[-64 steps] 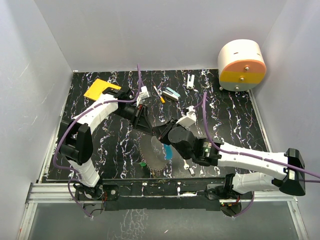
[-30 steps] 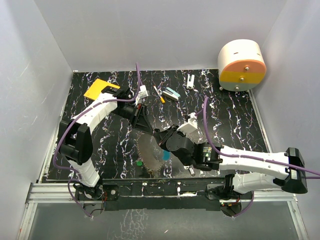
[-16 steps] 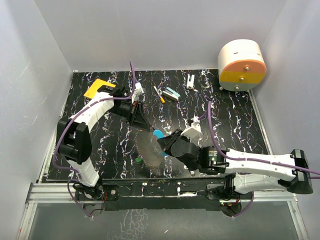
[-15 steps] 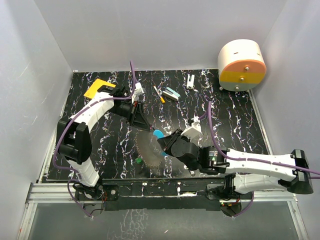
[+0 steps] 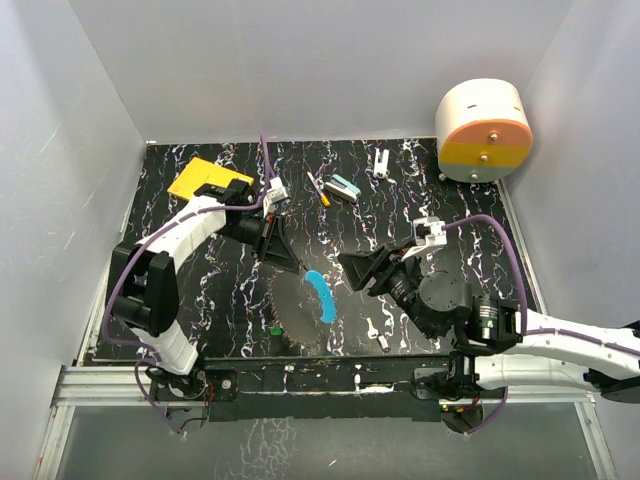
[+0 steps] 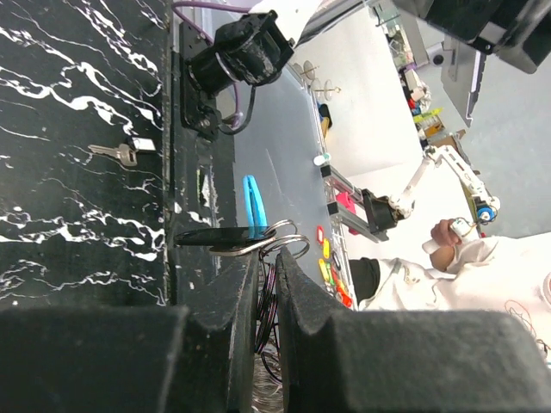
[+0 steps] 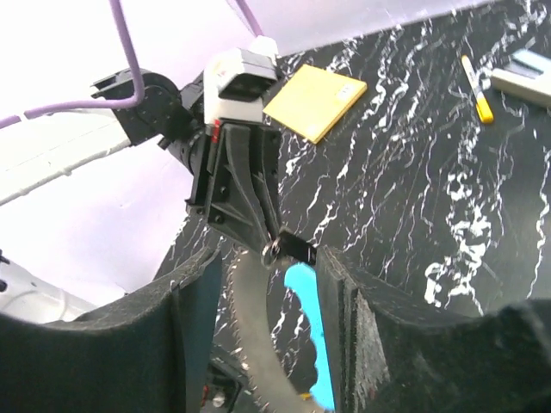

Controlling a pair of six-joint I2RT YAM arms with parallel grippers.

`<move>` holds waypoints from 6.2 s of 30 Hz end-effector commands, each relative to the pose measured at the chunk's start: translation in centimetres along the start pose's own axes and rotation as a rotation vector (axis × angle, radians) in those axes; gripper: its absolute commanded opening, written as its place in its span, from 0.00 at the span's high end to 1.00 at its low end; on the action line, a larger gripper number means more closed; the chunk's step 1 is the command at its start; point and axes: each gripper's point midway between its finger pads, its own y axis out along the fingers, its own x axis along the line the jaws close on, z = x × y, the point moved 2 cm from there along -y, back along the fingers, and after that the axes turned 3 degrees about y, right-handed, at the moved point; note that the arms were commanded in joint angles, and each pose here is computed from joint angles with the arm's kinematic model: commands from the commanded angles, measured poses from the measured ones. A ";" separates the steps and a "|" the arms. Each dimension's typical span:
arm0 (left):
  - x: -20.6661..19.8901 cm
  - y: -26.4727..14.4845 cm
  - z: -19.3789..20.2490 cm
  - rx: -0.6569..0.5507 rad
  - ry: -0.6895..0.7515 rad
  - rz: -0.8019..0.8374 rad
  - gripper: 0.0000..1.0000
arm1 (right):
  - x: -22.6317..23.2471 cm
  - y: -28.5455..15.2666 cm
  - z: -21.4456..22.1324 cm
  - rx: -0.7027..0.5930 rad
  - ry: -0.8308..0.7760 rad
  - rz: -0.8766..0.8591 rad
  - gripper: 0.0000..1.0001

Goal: Put the keys on the keyring

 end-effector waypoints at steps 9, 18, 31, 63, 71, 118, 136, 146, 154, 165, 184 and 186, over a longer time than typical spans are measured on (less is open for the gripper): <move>-5.3 1.3 0.9 0.000 -0.021 0.083 1.00 | 2.5 3.2 3.4 0.098 -0.193 -0.051 0.56; -4.8 1.3 1.1 0.016 0.015 0.027 1.00 | 3.2 3.2 3.8 0.160 -0.037 -0.022 0.63; -4.6 1.3 1.3 0.012 0.044 -0.035 1.00 | 2.6 4.4 5.7 0.247 -0.015 0.101 0.63; -4.3 1.3 1.6 0.005 0.054 -0.063 1.00 | 2.3 5.5 5.0 0.267 0.035 0.112 0.68; -4.1 1.3 1.8 0.006 0.052 -0.068 1.00 | 2.5 5.5 4.1 0.236 0.043 0.109 0.68; -4.6 1.2 1.6 0.004 0.069 -0.070 1.00 | 1.6 6.5 6.8 0.283 0.078 0.114 0.76; -4.6 1.2 1.6 0.004 0.078 -0.074 1.00 | 2.0 6.9 7.4 0.315 0.084 0.106 0.78; -4.6 1.2 1.6 0.004 0.082 -0.077 1.00 | 1.9 6.6 6.1 0.265 0.094 0.111 0.92; -4.5 1.2 1.3 0.006 0.068 -0.066 1.00 | 1.2 5.6 4.6 0.219 0.127 0.128 0.92; -4.2 1.3 -0.3 0.001 0.045 -0.071 1.00 | 0.2 4.3 4.5 0.225 0.207 0.163 0.92; -3.5 1.5 -1.6 -0.066 0.002 -0.138 1.00 | 1.0 4.1 7.1 0.232 0.334 0.217 0.92; -3.5 1.5 -1.6 -0.066 0.004 -0.134 1.00 | 0.6 3.9 6.9 0.218 0.339 0.235 0.92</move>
